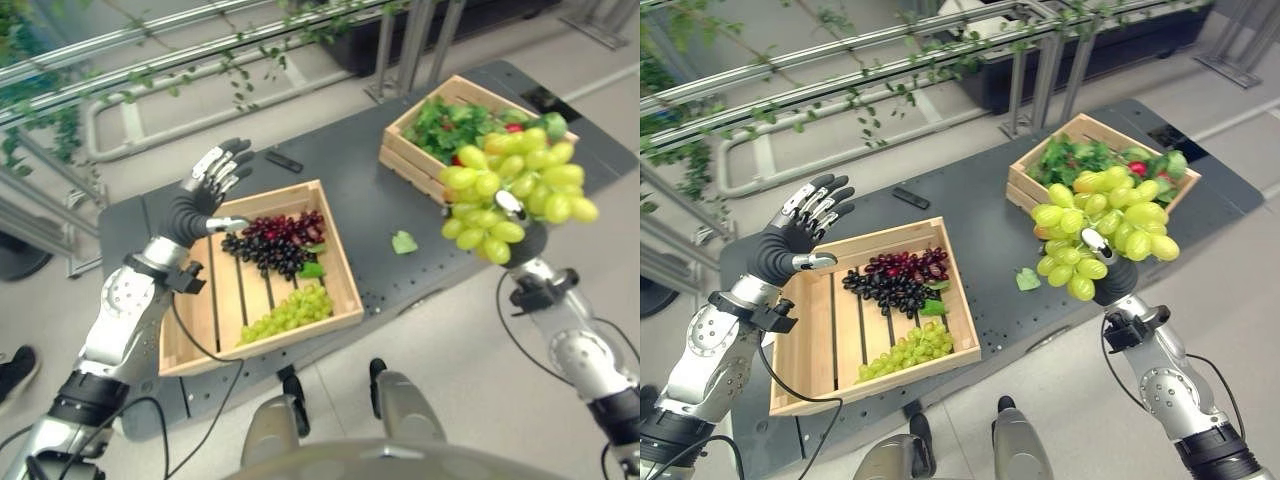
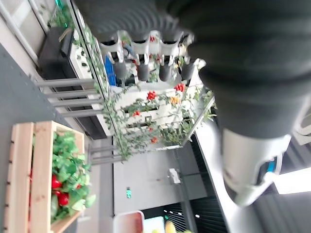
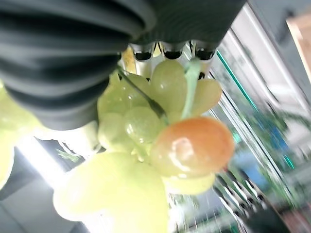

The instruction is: Pick up the fruits from the basket on one side to the basket on the other side

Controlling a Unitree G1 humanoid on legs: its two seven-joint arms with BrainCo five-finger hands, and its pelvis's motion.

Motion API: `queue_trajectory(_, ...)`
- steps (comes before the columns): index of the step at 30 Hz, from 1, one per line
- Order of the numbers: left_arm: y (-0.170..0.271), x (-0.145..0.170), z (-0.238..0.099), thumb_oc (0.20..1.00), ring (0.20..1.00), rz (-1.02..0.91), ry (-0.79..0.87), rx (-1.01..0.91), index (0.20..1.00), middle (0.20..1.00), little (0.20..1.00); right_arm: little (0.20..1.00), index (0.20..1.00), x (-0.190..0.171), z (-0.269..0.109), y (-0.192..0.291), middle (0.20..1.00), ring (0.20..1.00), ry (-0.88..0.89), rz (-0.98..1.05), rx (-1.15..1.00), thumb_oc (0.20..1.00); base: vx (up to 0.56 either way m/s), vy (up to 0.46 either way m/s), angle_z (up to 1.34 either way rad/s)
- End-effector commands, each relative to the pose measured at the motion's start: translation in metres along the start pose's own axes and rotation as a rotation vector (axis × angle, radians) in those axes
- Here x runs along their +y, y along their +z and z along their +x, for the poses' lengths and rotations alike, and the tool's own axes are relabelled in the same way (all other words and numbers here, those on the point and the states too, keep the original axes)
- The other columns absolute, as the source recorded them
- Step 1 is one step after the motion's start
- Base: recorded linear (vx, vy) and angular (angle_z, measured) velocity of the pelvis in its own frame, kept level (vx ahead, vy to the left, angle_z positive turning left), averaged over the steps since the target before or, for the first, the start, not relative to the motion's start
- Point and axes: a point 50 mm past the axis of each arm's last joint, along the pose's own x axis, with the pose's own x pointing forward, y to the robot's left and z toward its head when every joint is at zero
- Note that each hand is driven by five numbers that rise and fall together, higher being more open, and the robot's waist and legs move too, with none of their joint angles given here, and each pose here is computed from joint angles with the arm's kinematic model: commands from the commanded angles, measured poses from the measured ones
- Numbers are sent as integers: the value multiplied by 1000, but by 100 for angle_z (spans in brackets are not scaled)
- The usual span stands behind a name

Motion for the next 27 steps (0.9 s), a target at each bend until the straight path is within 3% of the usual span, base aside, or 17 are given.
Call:
queue_trajectory(1,28,10,4,1000,1000,94,52,-157,1000,1000,1000,200,200,18,18,30,200,200,95,-101,-177,200,-137,215,-48)
queue_trajectory(10,22,19,-26,1000,1000,107,245,-133,1000,1000,1000,200,200,17,30,32,200,200,88,-116,-213,200,-88,185,-90)
queue_trajectory(16,16,17,-42,1000,1000,79,289,-117,1000,1000,1000,200,200,20,32,37,200,200,130,-126,-209,200,28,-162,-97)
queue_trajectory(27,5,12,-45,1000,1000,85,354,-87,1000,1000,1000,200,200,6,12,57,200,200,22,-227,-241,200,62,-98,-15)
